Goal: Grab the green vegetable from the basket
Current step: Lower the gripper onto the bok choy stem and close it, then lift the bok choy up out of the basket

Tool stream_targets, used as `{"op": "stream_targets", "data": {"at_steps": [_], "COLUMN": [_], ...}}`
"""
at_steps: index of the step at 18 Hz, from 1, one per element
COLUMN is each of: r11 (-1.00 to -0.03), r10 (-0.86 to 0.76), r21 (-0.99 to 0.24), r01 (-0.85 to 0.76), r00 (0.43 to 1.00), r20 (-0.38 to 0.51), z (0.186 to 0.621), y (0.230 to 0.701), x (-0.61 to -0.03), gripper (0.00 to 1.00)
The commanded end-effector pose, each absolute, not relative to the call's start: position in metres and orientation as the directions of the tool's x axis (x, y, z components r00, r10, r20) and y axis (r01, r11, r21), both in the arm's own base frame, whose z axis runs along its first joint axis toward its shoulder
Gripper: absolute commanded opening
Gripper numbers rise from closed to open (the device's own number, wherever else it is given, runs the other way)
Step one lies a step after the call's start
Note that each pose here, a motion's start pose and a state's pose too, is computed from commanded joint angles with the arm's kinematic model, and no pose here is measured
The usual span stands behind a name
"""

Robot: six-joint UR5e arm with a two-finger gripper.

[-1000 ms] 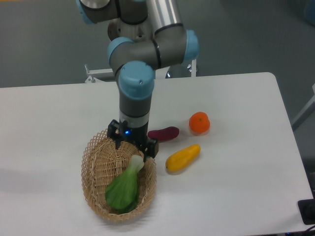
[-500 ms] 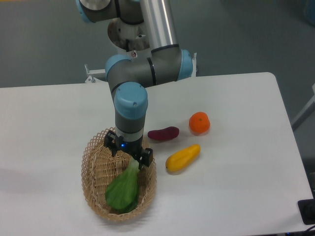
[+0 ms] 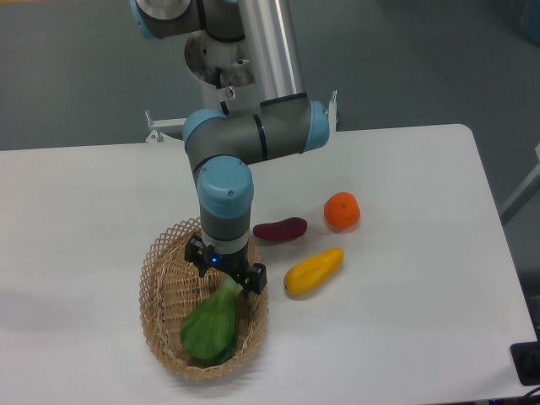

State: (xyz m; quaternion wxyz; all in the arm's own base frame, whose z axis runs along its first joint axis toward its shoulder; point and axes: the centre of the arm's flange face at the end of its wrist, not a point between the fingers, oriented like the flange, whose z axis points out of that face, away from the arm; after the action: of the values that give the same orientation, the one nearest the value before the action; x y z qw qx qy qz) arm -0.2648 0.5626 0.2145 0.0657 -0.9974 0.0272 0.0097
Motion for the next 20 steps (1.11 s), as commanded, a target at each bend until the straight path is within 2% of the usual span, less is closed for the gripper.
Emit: {"op": "stream_targets", "data": {"at_steps": [8, 9, 12, 13, 14, 16, 20], "r11": [-0.993, -0.993, -0.993, -0.993, -0.993, -0.992, -0.991], "r10": [-0.053, -0.054, -0.053, -0.055, -0.055, -0.054, -0.052], "r21": [-0.108, -0.103, -0.103, -0.106, -0.106, -0.108, -0.12], "r01": [-0.056, -0.057, -0.057, -0.059, -0.059, -0.059, -0.059], "r00": [0.998, 0.998, 0.998, 0.997, 0.997, 0.997, 0.997], "r20": [-0.029, -0.035, -0.044, -0.046, -0.046, -0.048, -0.057], "z": [0.208, 0.208, 0.212, 0.214, 0.214, 0.215, 0.223], "y": [0.563, 0.563, 0.563, 0.563, 0.564, 0.564, 0.566], "x": [-0.257, -0.257, -0.258, -0.257, -0.257, -0.258, -0.26], "gripper": [1.0, 0.95, 0.52, 0.41, 0.34, 0.29, 0.29]}}
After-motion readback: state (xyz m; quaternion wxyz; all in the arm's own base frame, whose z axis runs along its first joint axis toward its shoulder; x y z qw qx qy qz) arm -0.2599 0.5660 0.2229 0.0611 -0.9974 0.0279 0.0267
